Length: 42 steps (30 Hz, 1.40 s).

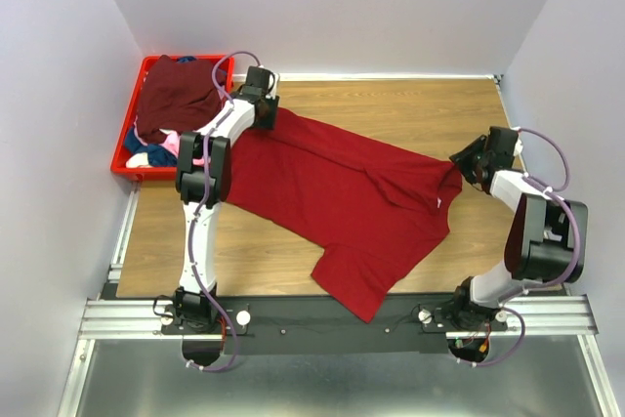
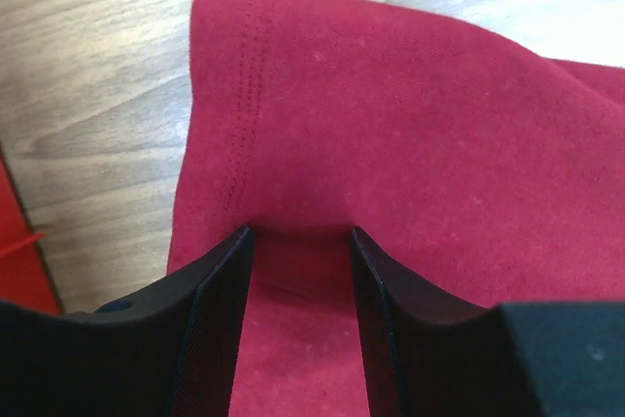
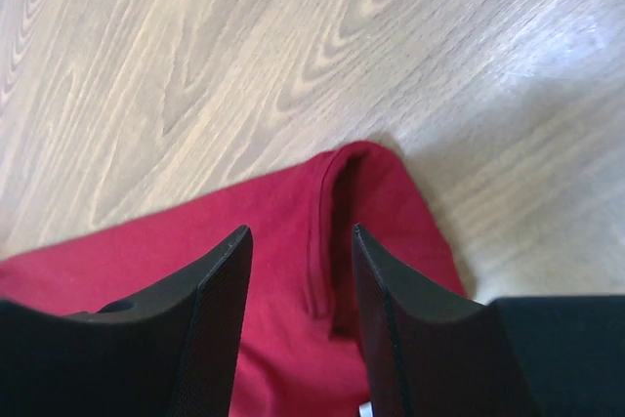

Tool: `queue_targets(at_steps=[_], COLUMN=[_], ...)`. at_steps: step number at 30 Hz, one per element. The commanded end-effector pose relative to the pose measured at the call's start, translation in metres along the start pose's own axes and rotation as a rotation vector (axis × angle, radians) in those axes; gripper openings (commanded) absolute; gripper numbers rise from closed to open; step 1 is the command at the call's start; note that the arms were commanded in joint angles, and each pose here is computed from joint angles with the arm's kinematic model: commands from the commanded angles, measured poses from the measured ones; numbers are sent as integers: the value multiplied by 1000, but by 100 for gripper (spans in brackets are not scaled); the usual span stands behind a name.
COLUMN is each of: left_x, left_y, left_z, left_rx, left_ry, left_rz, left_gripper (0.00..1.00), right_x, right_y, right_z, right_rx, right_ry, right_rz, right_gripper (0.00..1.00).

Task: Fold and stack the t-shirts
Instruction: Fold the tshirt

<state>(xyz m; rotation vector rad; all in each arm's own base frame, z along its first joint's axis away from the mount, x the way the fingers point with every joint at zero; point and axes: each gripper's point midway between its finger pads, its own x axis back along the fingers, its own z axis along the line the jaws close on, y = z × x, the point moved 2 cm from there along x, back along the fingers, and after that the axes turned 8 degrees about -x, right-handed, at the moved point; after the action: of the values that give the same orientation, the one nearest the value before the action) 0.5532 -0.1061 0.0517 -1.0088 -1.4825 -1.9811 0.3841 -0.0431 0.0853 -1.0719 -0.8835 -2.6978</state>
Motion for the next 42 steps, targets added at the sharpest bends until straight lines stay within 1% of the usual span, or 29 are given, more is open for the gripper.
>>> queue_targets(at_steps=[1,5,7,9,11,13,14,16,18,22,27,30,35,38,40,42], left_x=[4,-3,-6,-6,-9,-9,-10,-11,-14,-16,-18,-18,-18,-18,-15,-10], left_y=[16,8,2,0,-5,-6,-8,-10,-13,-21,-30,-31,-31,-29,-26,-18], left_z=[10,10,11,10,9,10,9,11,11,11,10,10,13,11,5,-1], left_rx=[9,11,17,21,20,24,27,33,36,40,42,46,51,54,58,64], left_ry=[8,3,2,-2,-8,-6,-5,-2,0,6,3,3,5,-11,-43,-90], left_rz=[-33,-1,14,20,34,39,46,54,62,94,129,134,134,126,113,85], left_gripper=[52,52,52,52,52,52,52,52,50,49,48,49,48,50,53,54], right_x=[-15,-24,-27,-28,-28,-26,-25,-23,-22,-21,-16,-12,-9,-13,-17,-19], right_y=[-5,-11,-11,-16,-16,-17,-15,-15,-14,-12,-5,0,8,7,-1,-4], right_z=[-1,-11,-14,-20,-23,-27,-28,-30,-32,-34,-48,-59,-60,-58,-56,-54], right_rx=[-84,-120,-134,-143,-150,-156,-156,-155,-152,-154,-176,-207,-204,-197,-178,-160], right_ry=[65,67,75,69,71,68,69,70,70,70,52,43,53,65,85,97], right_rz=[26,48,44,58,58,55,50,48,45,43,26,18,2,27,75,113], right_gripper=[51,49,44,42,35,26,14,7,3,1,1,1,1,1,1,3])
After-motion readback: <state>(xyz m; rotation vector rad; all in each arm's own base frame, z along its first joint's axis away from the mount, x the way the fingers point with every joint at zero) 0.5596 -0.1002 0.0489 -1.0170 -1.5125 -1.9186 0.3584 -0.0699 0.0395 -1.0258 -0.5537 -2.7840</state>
